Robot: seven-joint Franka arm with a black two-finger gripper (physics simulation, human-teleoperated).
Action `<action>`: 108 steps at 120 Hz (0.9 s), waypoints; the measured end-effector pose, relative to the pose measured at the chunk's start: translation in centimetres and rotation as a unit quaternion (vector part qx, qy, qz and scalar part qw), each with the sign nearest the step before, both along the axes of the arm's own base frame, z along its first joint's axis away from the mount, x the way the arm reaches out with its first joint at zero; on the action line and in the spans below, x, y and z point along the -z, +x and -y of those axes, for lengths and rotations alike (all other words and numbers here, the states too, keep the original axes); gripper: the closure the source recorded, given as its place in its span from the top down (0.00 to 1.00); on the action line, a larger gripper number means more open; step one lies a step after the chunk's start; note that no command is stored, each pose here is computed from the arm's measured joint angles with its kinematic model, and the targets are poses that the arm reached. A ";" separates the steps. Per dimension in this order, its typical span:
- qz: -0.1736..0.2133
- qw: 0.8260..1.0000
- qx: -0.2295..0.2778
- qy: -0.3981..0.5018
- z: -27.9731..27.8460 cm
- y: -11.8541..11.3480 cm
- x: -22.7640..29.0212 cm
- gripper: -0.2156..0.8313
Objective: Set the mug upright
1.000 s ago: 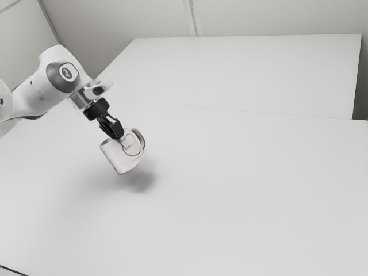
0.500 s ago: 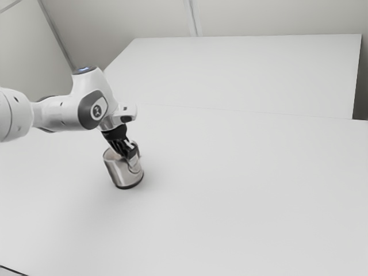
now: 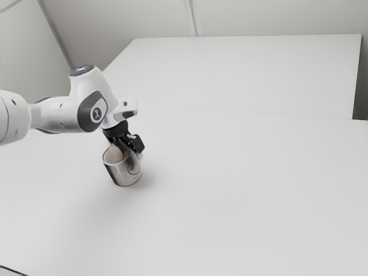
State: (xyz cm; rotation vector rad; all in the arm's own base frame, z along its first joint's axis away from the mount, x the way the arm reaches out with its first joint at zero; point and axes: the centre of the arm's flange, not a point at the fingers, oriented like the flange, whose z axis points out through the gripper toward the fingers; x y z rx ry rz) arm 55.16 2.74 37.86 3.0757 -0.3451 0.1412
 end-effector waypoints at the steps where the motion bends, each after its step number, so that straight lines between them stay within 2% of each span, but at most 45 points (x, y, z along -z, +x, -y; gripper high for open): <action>1: 0.003 1.000 0.000 0.001 0.1 0.0 -0.3 0.66; 22: 0.054 0.999 0.008 0.001 1.7 2.8 -9.5 0.73; 46: 0.058 0.998 0.003 -0.012 1.4 5.6 -16.9 0.77; 59: 0.058 0.998 -0.006 -0.012 0.0 5.9 -21.3 0.78; 74: 0.037 0.999 -0.004 -0.012 0.3 5.3 -22.9 0.79; 108: -0.004 1.000 -0.006 -0.015 0.6 4.6 -22.1 0.79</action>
